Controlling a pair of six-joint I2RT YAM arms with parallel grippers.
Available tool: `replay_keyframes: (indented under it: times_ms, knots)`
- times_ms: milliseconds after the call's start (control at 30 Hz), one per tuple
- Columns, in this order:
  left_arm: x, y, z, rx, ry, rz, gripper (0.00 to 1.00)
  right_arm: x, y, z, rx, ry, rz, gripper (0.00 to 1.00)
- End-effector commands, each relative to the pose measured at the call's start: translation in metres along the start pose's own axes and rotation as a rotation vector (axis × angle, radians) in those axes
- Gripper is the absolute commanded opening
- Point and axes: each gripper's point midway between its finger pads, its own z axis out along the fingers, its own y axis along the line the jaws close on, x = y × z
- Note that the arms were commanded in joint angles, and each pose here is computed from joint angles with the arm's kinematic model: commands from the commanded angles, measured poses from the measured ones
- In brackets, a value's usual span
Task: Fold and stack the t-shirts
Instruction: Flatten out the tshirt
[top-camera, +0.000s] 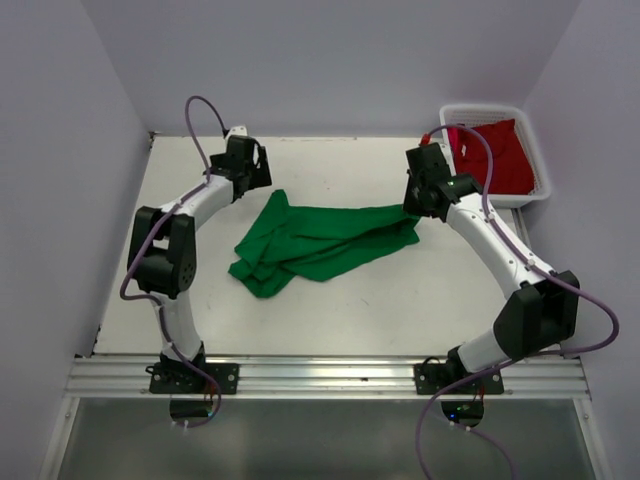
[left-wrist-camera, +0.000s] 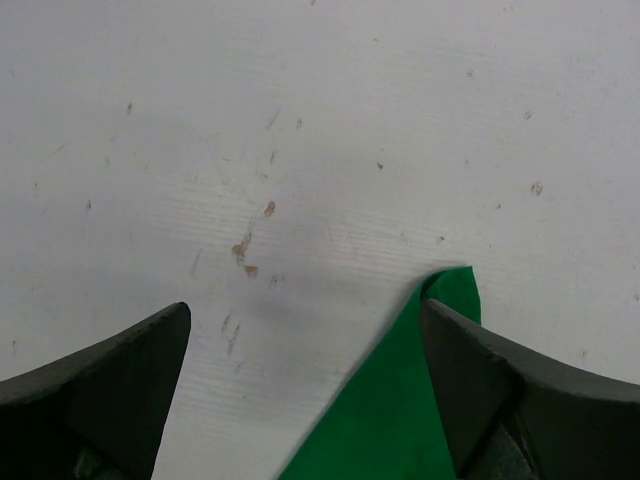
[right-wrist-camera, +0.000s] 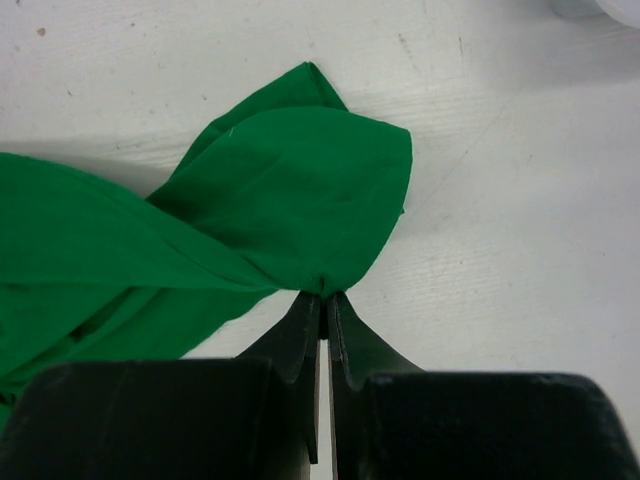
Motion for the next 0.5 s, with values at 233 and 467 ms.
replay_keyframes:
  times_ms: [233,467]
  knots:
    - [0.068,-0.056,-0.068,0.288,0.13,0.22,0.86,0.003,0.008,0.017,-0.016,0.014,-0.011,0.0]
    - [0.106,-0.091,-0.083,0.357,0.145,0.477,0.82,0.004,0.007,0.017,-0.016,0.021,-0.02,0.0]
